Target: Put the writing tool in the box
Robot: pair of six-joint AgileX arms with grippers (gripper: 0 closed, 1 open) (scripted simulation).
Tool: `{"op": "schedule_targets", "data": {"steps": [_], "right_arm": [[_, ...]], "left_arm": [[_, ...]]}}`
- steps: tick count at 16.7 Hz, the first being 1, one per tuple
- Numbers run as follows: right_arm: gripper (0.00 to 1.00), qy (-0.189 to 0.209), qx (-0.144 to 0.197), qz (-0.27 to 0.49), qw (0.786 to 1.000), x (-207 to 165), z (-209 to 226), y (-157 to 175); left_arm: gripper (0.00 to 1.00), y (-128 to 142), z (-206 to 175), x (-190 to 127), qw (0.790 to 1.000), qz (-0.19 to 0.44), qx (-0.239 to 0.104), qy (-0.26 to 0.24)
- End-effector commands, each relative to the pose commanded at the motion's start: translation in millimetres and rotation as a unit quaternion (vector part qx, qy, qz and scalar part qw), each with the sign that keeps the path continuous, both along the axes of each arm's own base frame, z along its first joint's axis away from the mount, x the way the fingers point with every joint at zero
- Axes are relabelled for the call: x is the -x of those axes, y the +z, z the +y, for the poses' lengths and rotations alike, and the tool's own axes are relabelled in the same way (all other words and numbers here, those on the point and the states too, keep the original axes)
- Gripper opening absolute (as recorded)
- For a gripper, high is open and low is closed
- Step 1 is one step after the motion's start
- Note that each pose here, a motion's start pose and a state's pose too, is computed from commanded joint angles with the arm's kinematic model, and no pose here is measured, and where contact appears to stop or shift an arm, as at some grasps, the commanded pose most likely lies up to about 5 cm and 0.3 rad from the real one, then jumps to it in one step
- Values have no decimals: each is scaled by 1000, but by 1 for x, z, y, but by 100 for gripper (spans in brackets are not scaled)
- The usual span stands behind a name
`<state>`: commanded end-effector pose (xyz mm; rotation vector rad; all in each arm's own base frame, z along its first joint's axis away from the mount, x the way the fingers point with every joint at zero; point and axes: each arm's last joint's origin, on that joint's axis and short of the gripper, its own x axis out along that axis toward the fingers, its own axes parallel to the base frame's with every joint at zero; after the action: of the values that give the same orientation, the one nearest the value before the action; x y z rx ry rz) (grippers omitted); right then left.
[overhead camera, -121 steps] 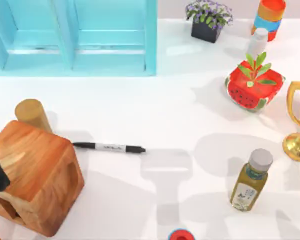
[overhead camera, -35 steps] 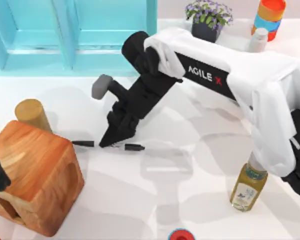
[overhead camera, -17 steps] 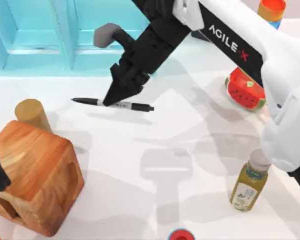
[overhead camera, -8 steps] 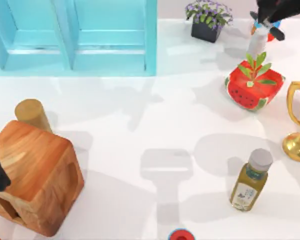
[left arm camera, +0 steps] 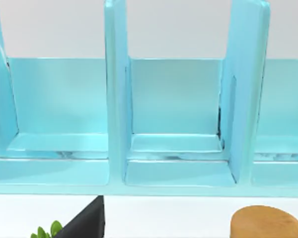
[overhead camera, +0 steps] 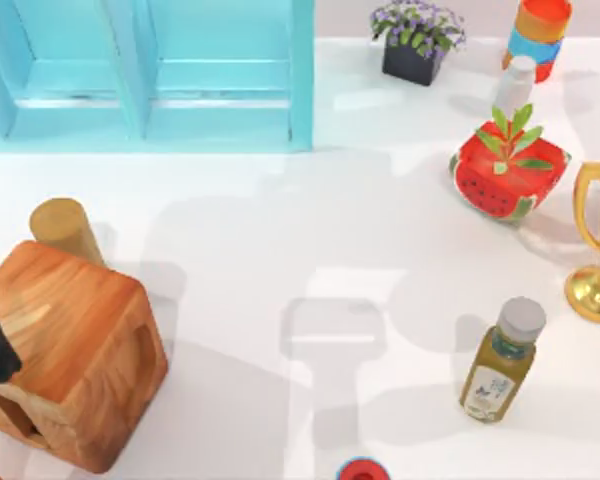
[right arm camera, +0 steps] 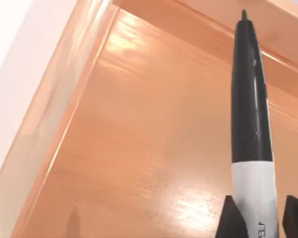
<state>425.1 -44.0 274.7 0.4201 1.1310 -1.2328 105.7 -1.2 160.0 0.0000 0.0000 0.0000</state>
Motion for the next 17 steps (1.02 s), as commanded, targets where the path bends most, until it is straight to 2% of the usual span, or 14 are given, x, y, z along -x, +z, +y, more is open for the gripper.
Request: {"op": "schedule_targets", "data": {"steps": [3,6,13,17], "right_arm": [[0,-101,62,43,992,8,-29,-39],[0,-143,90,81,982,14,-41,-68],[0,-142,92,84,982,15,-40,-73],[0,-143,90,85,982,24,-42,-93]], "left_arm": [[100,0,0,0,1000,0,0,0],[100,0,0,0,1000,0,0,0],[100,0,0,0,1000,0,0,0],[100,0,0,0,1000,0,0,0]]}}
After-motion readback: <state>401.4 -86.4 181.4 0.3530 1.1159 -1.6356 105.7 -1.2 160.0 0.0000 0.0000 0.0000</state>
